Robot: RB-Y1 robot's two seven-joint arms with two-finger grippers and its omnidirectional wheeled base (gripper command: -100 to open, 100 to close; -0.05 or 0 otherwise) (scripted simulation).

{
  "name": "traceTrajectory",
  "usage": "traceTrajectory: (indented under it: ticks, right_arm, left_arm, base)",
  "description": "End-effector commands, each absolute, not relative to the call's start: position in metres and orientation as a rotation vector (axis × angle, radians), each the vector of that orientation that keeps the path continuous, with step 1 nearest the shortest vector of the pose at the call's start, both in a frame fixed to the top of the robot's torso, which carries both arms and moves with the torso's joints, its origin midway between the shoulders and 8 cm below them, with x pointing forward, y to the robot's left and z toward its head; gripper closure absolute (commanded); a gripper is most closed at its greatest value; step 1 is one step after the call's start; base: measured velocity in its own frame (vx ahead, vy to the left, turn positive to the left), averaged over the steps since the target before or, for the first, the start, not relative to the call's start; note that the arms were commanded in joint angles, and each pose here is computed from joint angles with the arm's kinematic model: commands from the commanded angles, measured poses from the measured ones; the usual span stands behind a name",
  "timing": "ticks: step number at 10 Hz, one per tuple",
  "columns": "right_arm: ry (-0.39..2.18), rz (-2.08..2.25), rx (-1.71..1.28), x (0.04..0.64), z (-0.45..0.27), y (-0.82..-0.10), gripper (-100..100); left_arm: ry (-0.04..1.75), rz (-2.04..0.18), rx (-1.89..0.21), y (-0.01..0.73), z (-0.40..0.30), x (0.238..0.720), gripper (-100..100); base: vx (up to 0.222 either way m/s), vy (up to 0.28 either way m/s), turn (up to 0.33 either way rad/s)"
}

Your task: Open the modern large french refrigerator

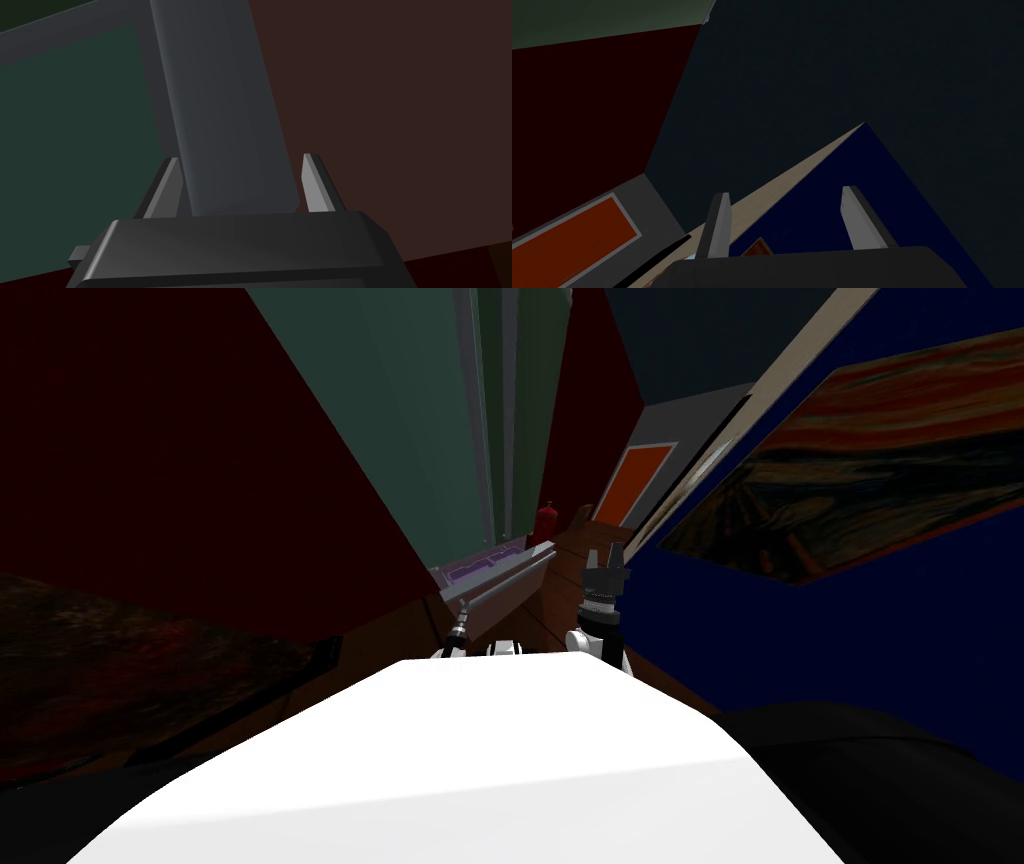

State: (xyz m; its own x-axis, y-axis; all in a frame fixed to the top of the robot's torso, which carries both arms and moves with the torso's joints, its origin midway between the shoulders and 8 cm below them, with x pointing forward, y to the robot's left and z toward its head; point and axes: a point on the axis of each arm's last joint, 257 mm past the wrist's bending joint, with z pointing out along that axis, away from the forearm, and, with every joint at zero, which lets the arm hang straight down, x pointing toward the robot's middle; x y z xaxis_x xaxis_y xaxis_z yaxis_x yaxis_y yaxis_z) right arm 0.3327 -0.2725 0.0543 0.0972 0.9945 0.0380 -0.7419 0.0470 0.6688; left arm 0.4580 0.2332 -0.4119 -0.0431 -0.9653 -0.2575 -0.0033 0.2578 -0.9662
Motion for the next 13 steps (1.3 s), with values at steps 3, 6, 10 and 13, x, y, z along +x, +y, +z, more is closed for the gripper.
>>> traceTrajectory:
  ticks: [3, 6, 10, 13]
  right_arm:
    - [0.510, 1.415, 0.621, 0.333, 0.054, -0.273, 0]
    - [0.510, 1.415, 0.621, 0.333, 0.054, -0.273, 0]
    - [0.510, 1.415, 0.621, 0.333, 0.054, -0.273, 0]
    - [0.510, 1.415, 0.621, 0.333, 0.054, -0.273, 0]
  left_arm:
    - [1.354, -1.033, -0.998, 0.250, -0.402, 0.471, -100]
    - [1.347, -1.025, -1.000, 0.274, -0.386, 0.488, -100]
    - [1.346, -1.024, -1.002, 0.281, -0.380, 0.493, -100]
    - [1.348, -1.020, -1.009, 0.295, -0.371, 0.502, -100]
  base:
    - [-0.040, -0.039, -0.012]
    - [-0.046, -0.052, -0.025]
    - [-0.026, -0.029, -0.007]
    - [-0.024, -0.026, -0.016]
